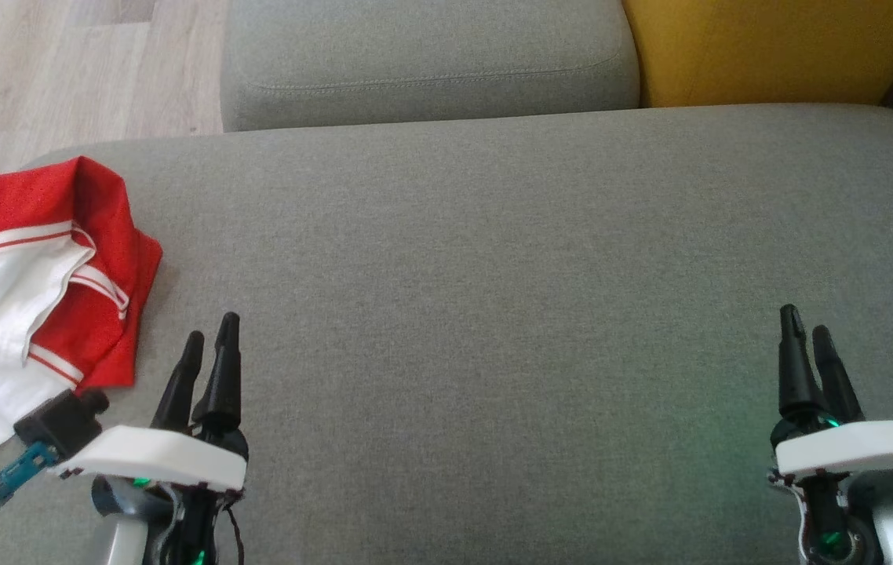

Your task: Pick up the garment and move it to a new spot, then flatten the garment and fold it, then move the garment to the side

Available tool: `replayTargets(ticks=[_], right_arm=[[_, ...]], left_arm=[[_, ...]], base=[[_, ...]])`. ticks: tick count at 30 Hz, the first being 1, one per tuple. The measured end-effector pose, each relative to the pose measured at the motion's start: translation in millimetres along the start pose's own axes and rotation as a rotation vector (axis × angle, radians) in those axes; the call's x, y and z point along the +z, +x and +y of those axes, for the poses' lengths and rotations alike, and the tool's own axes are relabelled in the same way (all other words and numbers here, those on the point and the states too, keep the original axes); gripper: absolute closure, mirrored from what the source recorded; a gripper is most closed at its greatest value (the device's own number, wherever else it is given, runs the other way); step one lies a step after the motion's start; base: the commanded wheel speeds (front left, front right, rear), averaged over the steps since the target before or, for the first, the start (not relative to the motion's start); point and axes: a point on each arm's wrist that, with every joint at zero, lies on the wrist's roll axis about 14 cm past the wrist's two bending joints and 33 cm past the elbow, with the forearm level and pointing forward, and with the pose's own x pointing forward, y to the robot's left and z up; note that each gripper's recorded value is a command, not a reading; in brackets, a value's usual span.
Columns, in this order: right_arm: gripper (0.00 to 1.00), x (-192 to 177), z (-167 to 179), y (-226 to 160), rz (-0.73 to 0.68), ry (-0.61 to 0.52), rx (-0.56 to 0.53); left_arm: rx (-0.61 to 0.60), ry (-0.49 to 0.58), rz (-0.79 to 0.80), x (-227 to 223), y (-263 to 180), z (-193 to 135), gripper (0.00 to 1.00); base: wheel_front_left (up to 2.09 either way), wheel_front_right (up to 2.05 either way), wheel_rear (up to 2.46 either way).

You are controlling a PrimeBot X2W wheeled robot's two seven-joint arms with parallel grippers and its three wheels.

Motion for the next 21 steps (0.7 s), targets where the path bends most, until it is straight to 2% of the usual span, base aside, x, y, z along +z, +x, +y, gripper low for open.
replayTargets(ticks=[21], right_arm=[[0.0, -8.3, 6.9, 0.1, 0.034, -0.298, 0.031]], left_arm=[[-0.055, 0.292, -0.011, -0.5, -1.0, -14.2, 0.0]], base=[[0.0, 0.0, 0.0]])
